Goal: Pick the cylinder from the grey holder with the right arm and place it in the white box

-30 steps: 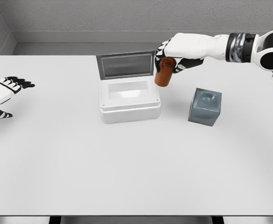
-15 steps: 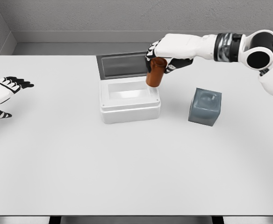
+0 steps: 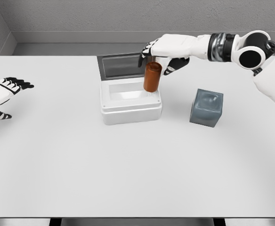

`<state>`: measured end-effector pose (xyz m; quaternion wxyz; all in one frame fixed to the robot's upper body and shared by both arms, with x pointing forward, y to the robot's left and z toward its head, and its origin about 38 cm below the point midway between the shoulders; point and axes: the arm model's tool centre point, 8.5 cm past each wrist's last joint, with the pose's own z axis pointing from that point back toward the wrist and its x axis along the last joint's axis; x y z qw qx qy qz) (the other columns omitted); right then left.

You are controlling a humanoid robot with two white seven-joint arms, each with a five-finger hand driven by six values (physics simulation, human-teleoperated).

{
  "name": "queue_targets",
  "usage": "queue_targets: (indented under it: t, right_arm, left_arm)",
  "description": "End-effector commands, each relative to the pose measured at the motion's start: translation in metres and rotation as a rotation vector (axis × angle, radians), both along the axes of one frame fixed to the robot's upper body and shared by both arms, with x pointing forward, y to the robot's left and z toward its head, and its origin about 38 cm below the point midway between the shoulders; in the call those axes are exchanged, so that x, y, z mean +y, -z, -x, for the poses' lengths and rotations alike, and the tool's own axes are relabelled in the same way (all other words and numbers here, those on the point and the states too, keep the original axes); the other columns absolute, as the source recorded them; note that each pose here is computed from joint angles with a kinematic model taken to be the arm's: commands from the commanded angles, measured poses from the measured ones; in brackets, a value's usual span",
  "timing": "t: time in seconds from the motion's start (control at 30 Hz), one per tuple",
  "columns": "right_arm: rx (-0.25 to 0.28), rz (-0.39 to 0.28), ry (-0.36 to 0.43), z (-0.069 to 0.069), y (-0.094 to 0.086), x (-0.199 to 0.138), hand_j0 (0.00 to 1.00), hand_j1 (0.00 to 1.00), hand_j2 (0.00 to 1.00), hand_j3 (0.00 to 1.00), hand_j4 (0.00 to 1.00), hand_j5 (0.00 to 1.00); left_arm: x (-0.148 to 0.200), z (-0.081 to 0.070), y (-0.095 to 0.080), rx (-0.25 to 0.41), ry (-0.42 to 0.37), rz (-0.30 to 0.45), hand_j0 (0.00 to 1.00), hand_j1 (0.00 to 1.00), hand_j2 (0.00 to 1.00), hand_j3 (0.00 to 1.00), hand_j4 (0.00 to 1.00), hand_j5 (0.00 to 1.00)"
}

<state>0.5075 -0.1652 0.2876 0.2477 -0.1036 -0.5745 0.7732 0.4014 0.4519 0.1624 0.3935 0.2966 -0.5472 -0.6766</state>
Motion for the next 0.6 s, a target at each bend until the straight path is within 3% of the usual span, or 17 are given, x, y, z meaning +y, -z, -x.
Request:
queue_targets:
  t: [0.0,0.23,0.33,0.4,0.43,0.5,0.57]
  right_arm:
    - [0.012,-0.008,0.020,-0.001,0.000,0.003,1.00,1.00,1.00,1.00,1.00,1.00]
    - [0.006,-0.004,0.015,0.000,0.000,0.003,1.00,1.00,1.00,1.00,1.00,1.00]
    - [-0.043,-0.009,-0.016,0.010,-0.018,0.001,1.00,1.00,1.00,1.00,1.00,1.00]
    - [-0.141,-0.030,-0.005,0.024,-0.053,-0.036,1.00,1.00,1.00,1.00,1.00,1.00]
    - [-0.163,-0.023,0.010,0.027,-0.058,-0.057,1.00,1.00,1.00,1.00,1.00,1.00]
    - [-0.187,-0.014,0.026,0.036,-0.059,-0.096,1.00,1.00,1.00,1.00,1.00,1.00]
    - [-0.164,-0.051,0.086,0.043,-0.060,-0.132,1.00,1.00,1.00,1.00,1.00,1.00]
  left_arm:
    - [0.001,0.000,-0.001,-0.002,-0.002,0.005,1.00,1.00,1.00,1.00,1.00,1.00]
    - [0.001,0.000,-0.001,-0.002,-0.002,0.005,1.00,1.00,1.00,1.00,1.00,1.00]
    - [0.001,0.000,-0.002,-0.003,-0.003,0.007,1.00,1.00,1.00,1.00,1.00,1.00]
    - [-0.001,-0.003,-0.005,-0.013,-0.001,0.015,1.00,1.00,1.00,1.00,1.00,1.00]
    - [-0.002,-0.004,-0.007,-0.019,-0.003,0.028,1.00,1.00,1.00,1.00,1.00,1.00]
    - [-0.005,-0.010,-0.017,-0.045,-0.009,0.078,1.00,1.00,1.00,1.00,1.00,1.00]
    - [-0.020,-0.025,-0.031,-0.093,0.011,0.117,1.00,1.00,1.00,1.00,1.00,1.00]
